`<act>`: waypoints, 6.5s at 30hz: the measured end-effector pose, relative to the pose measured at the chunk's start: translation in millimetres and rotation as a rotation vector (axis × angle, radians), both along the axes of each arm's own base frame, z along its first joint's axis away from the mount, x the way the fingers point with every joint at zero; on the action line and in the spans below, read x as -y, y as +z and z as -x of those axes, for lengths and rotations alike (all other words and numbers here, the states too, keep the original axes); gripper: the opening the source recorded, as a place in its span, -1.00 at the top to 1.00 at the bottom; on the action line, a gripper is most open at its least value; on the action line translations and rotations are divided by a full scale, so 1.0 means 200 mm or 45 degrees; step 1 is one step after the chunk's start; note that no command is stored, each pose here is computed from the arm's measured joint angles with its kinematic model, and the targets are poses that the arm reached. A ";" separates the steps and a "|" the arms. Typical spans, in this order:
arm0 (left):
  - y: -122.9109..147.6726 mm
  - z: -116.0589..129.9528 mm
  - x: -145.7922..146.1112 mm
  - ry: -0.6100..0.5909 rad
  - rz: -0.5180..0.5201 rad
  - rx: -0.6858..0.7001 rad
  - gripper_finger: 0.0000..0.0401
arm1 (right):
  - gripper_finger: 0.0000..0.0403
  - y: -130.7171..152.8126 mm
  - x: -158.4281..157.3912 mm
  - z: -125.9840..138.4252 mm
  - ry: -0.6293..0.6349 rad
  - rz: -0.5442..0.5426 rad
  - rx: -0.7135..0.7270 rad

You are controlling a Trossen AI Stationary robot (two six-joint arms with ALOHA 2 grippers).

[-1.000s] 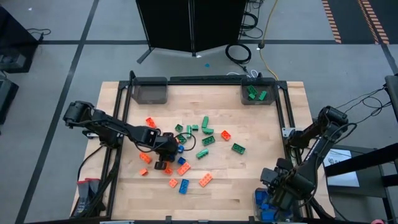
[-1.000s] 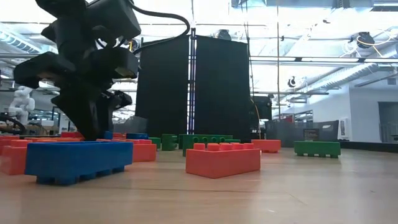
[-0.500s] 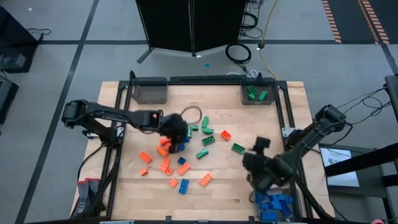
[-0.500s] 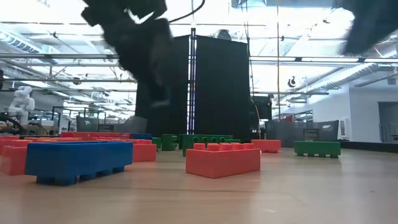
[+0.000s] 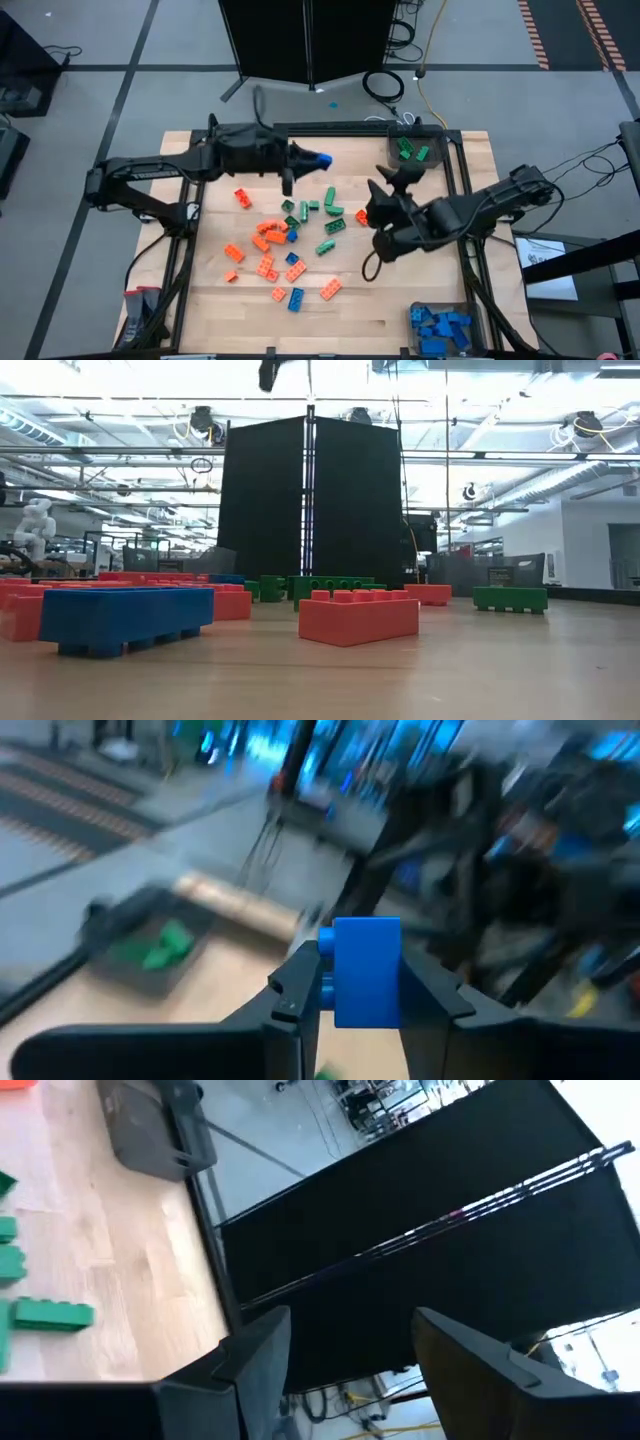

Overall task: Sort blocks
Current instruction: Put the blue game piece into the bottom black bin

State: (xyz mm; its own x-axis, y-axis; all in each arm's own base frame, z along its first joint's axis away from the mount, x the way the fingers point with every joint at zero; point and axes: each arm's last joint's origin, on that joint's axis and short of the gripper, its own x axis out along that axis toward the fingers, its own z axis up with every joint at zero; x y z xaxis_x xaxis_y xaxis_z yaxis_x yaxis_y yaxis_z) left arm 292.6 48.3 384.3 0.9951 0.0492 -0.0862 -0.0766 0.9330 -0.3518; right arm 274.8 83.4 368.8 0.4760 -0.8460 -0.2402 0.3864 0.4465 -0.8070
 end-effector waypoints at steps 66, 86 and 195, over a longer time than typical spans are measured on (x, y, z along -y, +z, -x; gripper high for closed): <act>0.27 0.08 0.03 -0.246 0.352 0.647 0.54 | -0.19 0.60 0.25 -0.34 0.807 0.309 0.433; 0.25 0.07 0.02 -0.239 0.361 0.616 0.54 | 0.36 0.57 0.26 -0.38 0.794 0.325 0.378; -0.28 0.41 -0.05 0.076 0.168 -0.695 -0.30 | -0.14 -0.47 -0.73 0.40 -0.534 -1.680 -0.316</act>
